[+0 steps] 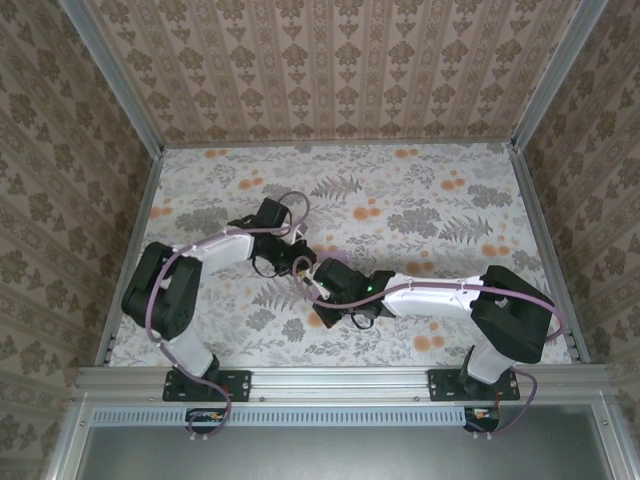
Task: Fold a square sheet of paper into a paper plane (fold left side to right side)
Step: Third fold the triangle at the center of the table.
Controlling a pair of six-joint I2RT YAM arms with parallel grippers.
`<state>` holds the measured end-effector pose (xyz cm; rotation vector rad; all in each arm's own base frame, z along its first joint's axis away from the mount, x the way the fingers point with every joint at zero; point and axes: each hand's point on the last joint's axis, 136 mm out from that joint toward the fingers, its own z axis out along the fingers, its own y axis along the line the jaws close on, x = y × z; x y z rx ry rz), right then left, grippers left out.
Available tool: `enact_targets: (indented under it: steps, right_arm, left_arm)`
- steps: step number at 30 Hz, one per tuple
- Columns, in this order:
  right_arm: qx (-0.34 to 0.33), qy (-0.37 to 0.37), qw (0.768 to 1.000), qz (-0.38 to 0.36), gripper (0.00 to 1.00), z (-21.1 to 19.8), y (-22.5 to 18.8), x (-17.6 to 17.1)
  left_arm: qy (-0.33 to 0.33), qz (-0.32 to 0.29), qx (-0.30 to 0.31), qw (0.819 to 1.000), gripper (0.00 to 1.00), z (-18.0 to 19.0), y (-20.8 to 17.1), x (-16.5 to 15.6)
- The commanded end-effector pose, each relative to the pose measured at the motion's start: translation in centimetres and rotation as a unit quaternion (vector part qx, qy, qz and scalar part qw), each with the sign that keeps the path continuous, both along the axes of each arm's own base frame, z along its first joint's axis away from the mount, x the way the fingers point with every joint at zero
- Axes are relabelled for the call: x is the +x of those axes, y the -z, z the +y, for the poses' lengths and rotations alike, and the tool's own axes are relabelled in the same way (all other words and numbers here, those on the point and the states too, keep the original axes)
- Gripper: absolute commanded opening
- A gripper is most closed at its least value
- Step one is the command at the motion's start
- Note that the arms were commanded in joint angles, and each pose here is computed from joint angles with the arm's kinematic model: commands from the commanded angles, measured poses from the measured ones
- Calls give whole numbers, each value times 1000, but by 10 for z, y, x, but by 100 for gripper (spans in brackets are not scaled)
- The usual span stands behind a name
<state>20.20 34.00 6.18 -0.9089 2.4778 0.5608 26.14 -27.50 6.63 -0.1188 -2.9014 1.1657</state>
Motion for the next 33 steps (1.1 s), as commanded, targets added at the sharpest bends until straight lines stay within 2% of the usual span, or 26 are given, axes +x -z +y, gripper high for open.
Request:
enact_targets:
  steps: [1, 13, 23, 33]
  right_arm:
    - [1, 7, 1000, 17, 0, -2, 7, -3]
    - [-4, 12, 1000, 20, 0, -3, 10, -2]
    - [-12, 31, 999, 20, 0, -11, 12, 4]
    - [-41, 63, 997, 10, 0, -28, 15, 20]
  left_arm:
    - [44, -7, -15, 999, 13, -15, 0, 3]
    - [100, 13, 5, 995, 10, -42, 32, 6]
    - [115, 27, 41, 992, 8, -37, 57, -3]
    - [118, 36, 51, 991, 7, -35, 69, -10]
